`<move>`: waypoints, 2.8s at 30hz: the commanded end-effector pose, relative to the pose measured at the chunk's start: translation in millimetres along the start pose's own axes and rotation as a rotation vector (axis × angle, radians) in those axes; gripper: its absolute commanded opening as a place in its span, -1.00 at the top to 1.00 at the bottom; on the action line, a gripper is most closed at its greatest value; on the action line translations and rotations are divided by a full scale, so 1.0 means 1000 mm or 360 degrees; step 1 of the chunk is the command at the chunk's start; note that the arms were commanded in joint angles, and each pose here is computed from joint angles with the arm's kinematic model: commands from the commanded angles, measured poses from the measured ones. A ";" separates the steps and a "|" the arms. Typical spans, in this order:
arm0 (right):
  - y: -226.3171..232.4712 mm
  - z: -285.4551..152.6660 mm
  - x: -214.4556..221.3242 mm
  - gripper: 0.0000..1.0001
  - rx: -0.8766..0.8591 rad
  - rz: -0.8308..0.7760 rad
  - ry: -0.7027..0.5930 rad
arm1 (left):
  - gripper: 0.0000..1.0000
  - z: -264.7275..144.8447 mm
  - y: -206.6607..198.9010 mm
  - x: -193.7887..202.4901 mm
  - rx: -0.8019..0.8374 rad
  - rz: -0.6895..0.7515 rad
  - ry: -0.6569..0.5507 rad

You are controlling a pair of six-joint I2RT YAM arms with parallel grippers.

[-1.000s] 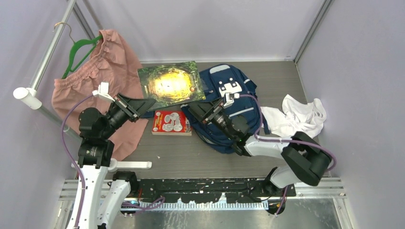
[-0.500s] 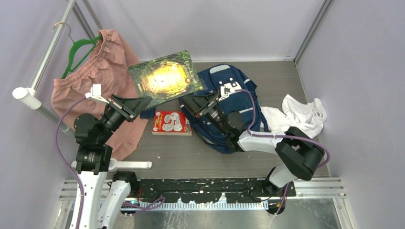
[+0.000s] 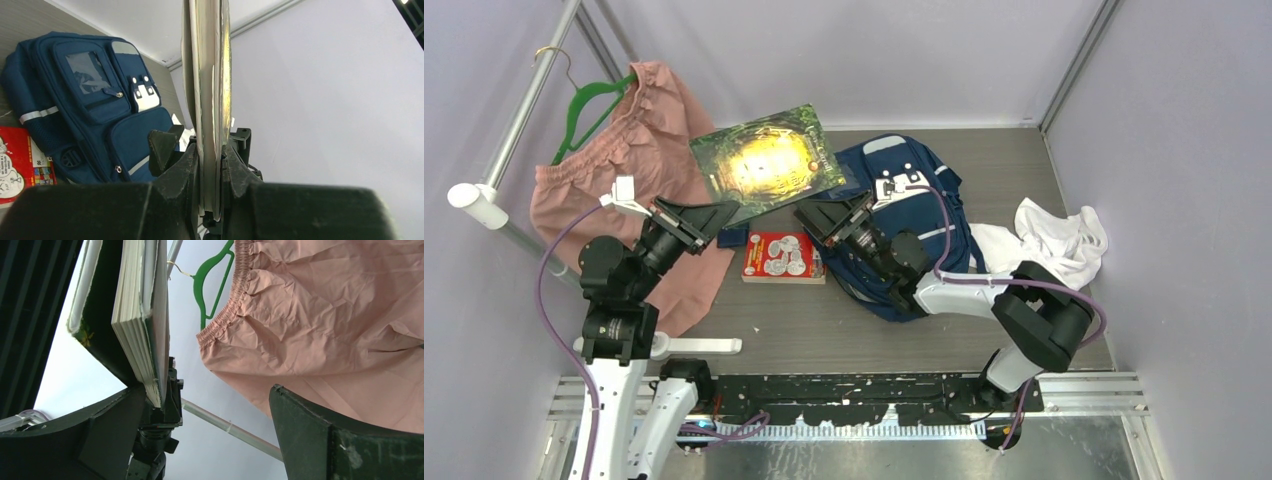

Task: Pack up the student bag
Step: Pick up the book from the center of the board.

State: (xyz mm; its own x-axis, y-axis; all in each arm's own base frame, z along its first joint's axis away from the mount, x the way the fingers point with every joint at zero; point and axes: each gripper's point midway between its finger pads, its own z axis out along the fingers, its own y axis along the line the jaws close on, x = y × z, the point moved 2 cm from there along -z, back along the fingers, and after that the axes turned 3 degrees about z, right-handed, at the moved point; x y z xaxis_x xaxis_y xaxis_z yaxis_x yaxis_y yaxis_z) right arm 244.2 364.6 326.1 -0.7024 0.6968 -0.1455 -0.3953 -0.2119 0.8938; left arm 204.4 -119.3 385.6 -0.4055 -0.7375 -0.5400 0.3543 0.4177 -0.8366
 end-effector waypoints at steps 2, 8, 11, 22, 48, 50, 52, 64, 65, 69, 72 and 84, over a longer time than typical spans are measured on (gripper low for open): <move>0.085 0.010 -0.008 -1.00 -0.0444 0.0081 -0.0039 | 1.00 0.001 0.001 -0.001 -0.0030 0.0095 0.0014; 0.103 0.002 0.003 -1.00 -0.0514 0.0110 0.0062 | 1.00 0.005 0.005 -0.006 -0.0089 0.0149 0.0017; 0.103 -0.002 0.002 -1.00 -0.0502 0.0108 0.0042 | 1.00 0.006 0.005 -0.008 -0.0095 0.0160 0.0002; 0.093 0.001 -0.008 -1.00 -0.0455 0.0069 -0.0069 | 1.00 0.007 -0.007 -0.003 0.0051 0.0113 0.0052; 0.087 0.048 -0.023 0.18 -0.0475 0.0315 -0.0259 | 1.00 -0.008 0.000 0.007 0.0168 0.0041 -0.0088; 0.088 0.048 -0.022 0.62 -0.0476 0.0316 -0.0251 | 1.00 -0.010 0.003 0.008 0.0140 0.0055 -0.0086; 0.089 0.047 -0.020 0.93 -0.0479 0.0312 -0.0229 | 1.00 -0.013 0.007 0.010 0.0087 0.0067 -0.0084; 0.047 -0.023 -0.070 0.98 -0.0111 0.0043 0.0059 | -0.56 -0.044 0.031 0.007 -0.0398 0.0333 -0.0057; 0.041 -0.037 -0.078 0.98 -0.0021 -0.0020 0.0094 | -0.60 -0.046 0.030 0.006 -0.0417 0.0369 -0.0038; 0.012 -0.089 -0.085 0.99 0.0457 -0.0356 0.0399 | -0.87 -0.038 0.009 0.028 -0.0236 0.0346 0.0311; 0.013 -0.123 -0.069 0.99 0.0673 -0.0595 0.0714 | -0.99 -0.030 0.016 0.054 -0.0230 0.0178 0.0774; 0.075 -0.151 -0.017 0.99 0.0148 -0.0594 0.1315 | -0.99 -0.043 -0.025 0.077 0.0567 0.0349 0.0925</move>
State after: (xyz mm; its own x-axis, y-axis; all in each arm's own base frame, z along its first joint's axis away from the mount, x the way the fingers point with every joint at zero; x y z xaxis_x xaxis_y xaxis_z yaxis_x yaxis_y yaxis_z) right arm 160.5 228.6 297.7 -0.8237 0.0898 -0.5598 -0.5369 0.1942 0.8210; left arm 157.1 -151.8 325.1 -0.7306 -0.2828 -0.6214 0.4726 0.4474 -0.7593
